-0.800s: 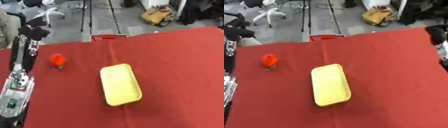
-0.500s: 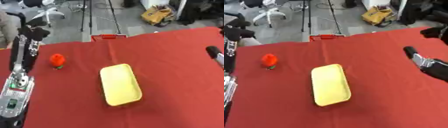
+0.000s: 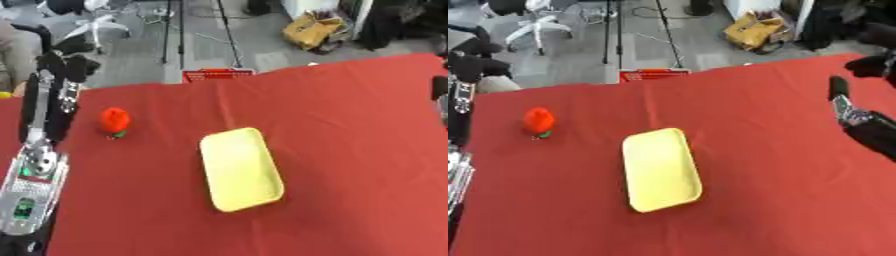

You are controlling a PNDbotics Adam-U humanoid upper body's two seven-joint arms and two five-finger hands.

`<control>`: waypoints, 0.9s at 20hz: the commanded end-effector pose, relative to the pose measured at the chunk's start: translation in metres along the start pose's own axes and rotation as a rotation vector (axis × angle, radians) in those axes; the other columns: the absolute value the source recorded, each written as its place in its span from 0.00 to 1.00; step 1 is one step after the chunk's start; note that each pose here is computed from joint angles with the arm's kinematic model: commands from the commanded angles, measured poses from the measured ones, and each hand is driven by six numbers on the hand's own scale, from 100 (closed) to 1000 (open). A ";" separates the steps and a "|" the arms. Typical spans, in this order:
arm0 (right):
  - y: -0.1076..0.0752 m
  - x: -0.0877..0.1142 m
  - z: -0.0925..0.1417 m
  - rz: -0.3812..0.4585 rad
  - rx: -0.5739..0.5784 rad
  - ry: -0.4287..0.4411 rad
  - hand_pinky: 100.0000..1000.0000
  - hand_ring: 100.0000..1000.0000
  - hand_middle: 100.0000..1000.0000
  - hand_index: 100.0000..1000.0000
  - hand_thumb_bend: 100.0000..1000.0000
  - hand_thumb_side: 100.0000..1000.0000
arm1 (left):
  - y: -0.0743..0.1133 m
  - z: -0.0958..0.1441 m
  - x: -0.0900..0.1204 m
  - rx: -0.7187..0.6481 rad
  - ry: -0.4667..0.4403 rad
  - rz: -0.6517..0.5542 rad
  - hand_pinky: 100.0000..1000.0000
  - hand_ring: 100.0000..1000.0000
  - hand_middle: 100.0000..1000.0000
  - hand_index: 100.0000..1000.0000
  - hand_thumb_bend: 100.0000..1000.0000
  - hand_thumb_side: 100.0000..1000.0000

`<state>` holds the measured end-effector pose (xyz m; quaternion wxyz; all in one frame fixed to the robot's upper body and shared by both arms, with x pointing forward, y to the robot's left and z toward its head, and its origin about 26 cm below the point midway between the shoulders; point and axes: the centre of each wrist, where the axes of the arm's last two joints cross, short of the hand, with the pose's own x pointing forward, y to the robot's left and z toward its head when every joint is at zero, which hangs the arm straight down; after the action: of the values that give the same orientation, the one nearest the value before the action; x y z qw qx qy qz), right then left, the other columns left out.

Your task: Pick up objects on the table and place them in the box.

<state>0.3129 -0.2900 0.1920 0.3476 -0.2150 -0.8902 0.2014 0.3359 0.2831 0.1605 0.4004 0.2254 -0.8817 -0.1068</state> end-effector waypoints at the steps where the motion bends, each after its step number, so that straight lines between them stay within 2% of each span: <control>1: -0.005 0.009 -0.006 -0.014 -0.020 -0.067 0.71 0.67 0.82 0.94 0.66 0.63 | 0.006 -0.005 0.005 0.011 -0.026 -0.013 0.67 0.61 0.69 0.85 0.72 0.97; 2: -0.004 0.009 -0.006 -0.030 -0.026 -0.075 0.72 0.68 0.83 0.94 0.64 0.71 | 0.006 -0.005 0.005 0.012 -0.026 -0.013 0.67 0.61 0.69 0.85 0.72 0.97; 3: -0.004 0.008 -0.006 -0.052 -0.039 -0.084 0.73 0.69 0.83 0.94 0.46 0.88 | 0.006 -0.005 0.006 0.012 -0.027 -0.013 0.67 0.61 0.69 0.85 0.72 0.97; 4: -0.004 0.008 -0.006 -0.074 -0.053 -0.090 0.73 0.69 0.83 0.94 0.46 0.88 | 0.006 -0.005 0.006 0.011 -0.027 -0.013 0.67 0.61 0.69 0.85 0.72 0.97; 5: -0.004 0.007 -0.005 -0.094 -0.067 -0.090 0.74 0.70 0.84 0.94 0.34 0.98 | 0.006 -0.005 0.006 0.010 -0.027 -0.013 0.67 0.61 0.69 0.85 0.72 0.97; 10: -0.005 0.003 -0.005 -0.120 -0.077 -0.089 0.74 0.69 0.84 0.94 0.36 0.94 | 0.010 -0.009 0.005 0.007 -0.025 -0.062 0.68 0.63 0.70 0.85 0.76 0.91; 12: -0.005 0.003 -0.005 -0.114 -0.071 -0.086 0.74 0.69 0.83 0.94 0.39 0.89 | 0.015 -0.015 0.006 -0.007 -0.024 -0.132 0.68 0.64 0.71 0.85 0.81 0.74; 13: -0.005 0.003 -0.005 -0.111 -0.066 -0.086 0.73 0.69 0.83 0.94 0.39 0.89 | 0.017 -0.019 0.006 -0.024 -0.019 -0.178 0.69 0.65 0.72 0.86 0.82 0.68; 14: -0.005 0.003 -0.005 -0.110 -0.062 -0.085 0.73 0.69 0.83 0.94 0.39 0.89 | 0.018 -0.023 0.005 -0.039 -0.012 -0.218 0.69 0.65 0.72 0.86 0.82 0.67; 15: -0.004 0.003 -0.004 -0.107 -0.056 -0.084 0.73 0.69 0.83 0.94 0.40 0.88 | 0.020 -0.027 0.005 -0.063 -0.005 -0.264 0.70 0.66 0.73 0.86 0.82 0.59; 18: -0.004 0.003 -0.004 -0.104 -0.047 -0.081 0.73 0.69 0.83 0.94 0.39 0.88 | 0.024 -0.044 0.002 -0.146 0.021 -0.406 0.71 0.69 0.75 0.87 0.83 0.57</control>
<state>0.3132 -0.2898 0.1914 0.3259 -0.1642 -0.9167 0.1626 0.3585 0.2945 0.1888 0.4030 0.3412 -0.8201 -0.2204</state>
